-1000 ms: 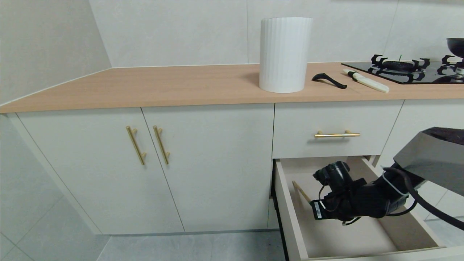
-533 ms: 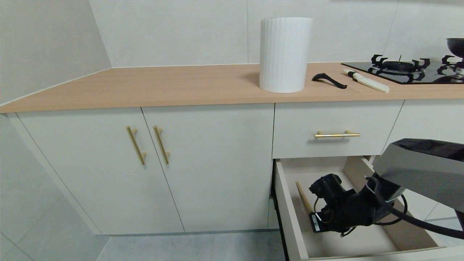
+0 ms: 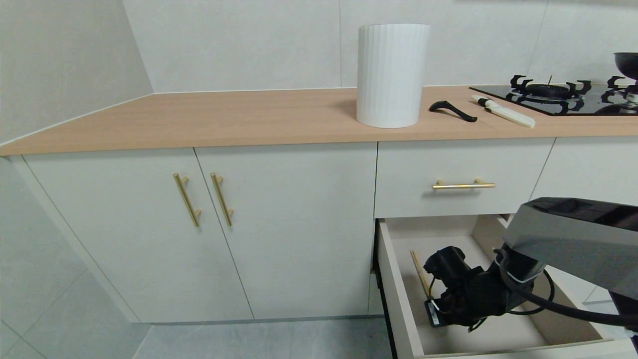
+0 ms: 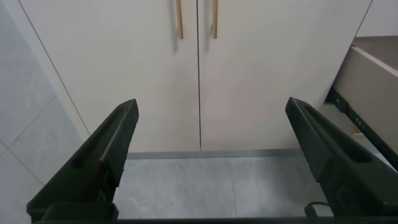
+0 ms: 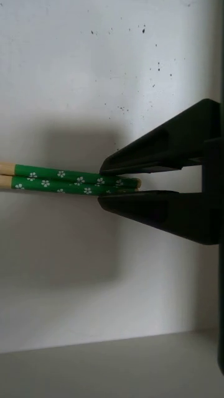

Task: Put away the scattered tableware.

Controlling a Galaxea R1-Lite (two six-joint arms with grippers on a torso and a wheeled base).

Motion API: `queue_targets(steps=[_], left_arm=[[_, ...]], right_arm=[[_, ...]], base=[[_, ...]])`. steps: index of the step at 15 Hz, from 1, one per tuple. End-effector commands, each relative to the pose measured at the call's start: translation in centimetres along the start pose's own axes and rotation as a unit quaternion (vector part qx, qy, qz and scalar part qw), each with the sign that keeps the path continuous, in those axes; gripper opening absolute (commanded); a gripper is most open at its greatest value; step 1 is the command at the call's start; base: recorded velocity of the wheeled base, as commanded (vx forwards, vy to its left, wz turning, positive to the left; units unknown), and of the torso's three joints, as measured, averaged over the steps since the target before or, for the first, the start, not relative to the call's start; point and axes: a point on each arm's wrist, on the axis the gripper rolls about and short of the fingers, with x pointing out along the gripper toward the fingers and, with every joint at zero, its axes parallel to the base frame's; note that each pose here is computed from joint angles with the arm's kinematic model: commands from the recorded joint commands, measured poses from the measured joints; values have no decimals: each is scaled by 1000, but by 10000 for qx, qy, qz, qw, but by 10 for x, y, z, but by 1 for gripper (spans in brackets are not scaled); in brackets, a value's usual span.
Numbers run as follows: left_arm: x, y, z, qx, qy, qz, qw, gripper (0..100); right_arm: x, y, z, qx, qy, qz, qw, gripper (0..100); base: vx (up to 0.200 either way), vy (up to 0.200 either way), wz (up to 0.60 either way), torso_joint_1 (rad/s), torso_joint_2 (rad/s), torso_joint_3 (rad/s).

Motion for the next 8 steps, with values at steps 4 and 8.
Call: queue_targets(steps=[4, 8], left_arm=[[0, 0, 0, -1, 7, 3, 10000, 100], [0, 0, 0, -1, 7, 3, 10000, 100]], right_arm=[[1, 0, -1, -17, 15, -3, 10000, 0], [1, 0, 0, -16, 7, -1, 10000, 100]], base=[[0, 0, 0, 0, 0, 0], [0, 0, 0, 0, 0, 0]])
